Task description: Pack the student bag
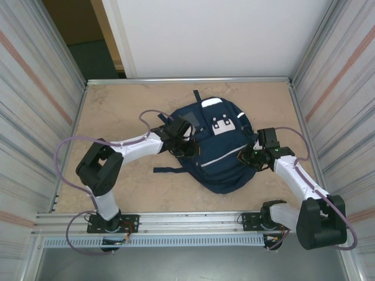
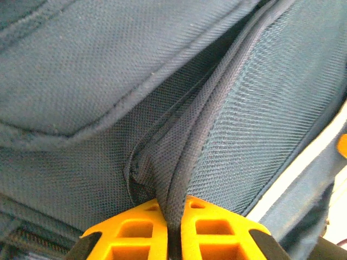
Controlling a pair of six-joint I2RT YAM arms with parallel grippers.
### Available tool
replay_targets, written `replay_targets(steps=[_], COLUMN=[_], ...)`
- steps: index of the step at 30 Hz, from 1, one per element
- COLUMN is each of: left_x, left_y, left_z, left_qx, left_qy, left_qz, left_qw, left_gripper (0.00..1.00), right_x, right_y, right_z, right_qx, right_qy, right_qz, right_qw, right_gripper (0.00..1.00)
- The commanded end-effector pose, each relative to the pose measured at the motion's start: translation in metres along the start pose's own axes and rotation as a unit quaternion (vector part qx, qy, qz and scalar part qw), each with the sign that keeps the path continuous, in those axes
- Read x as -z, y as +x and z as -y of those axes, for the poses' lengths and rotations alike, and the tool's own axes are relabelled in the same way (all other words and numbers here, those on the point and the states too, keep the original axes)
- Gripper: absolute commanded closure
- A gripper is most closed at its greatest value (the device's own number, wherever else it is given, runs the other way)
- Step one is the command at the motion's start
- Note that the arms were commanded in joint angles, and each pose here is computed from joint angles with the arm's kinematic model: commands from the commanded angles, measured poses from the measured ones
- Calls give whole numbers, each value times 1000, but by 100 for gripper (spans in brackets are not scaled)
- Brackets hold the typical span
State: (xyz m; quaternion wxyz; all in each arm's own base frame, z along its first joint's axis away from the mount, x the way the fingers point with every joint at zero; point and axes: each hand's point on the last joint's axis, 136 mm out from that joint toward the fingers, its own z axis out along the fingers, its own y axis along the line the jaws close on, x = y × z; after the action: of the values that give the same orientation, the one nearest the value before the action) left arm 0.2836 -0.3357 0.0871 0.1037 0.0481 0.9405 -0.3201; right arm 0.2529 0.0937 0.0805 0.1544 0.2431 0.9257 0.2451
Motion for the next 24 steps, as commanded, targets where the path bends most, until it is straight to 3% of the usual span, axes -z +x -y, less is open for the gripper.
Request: replay_targets(steps=[1, 12, 19, 24], left_x=[24, 43, 49, 45], left_y=[-4, 17, 25, 31], left_z=[-4, -17, -24, -40], left_qx=[16, 87, 90, 98], left_qy=[6, 47, 45, 15], left_qz=[25, 61, 69, 58], left_qw=[1000, 993, 993, 993], left_gripper=[94, 99, 85, 71], right_x=[-13, -71, -123, -144], right_y=[-4, -32, -64, -83], right_z=[-4, -33, -80, -100], right_qx=[14, 73, 109, 110], right_qy=[-13, -3, -15, -18], right_qz=[3, 6, -15, -14], right_qw=[1000, 997, 994, 994], right_gripper=[94, 96, 95, 87])
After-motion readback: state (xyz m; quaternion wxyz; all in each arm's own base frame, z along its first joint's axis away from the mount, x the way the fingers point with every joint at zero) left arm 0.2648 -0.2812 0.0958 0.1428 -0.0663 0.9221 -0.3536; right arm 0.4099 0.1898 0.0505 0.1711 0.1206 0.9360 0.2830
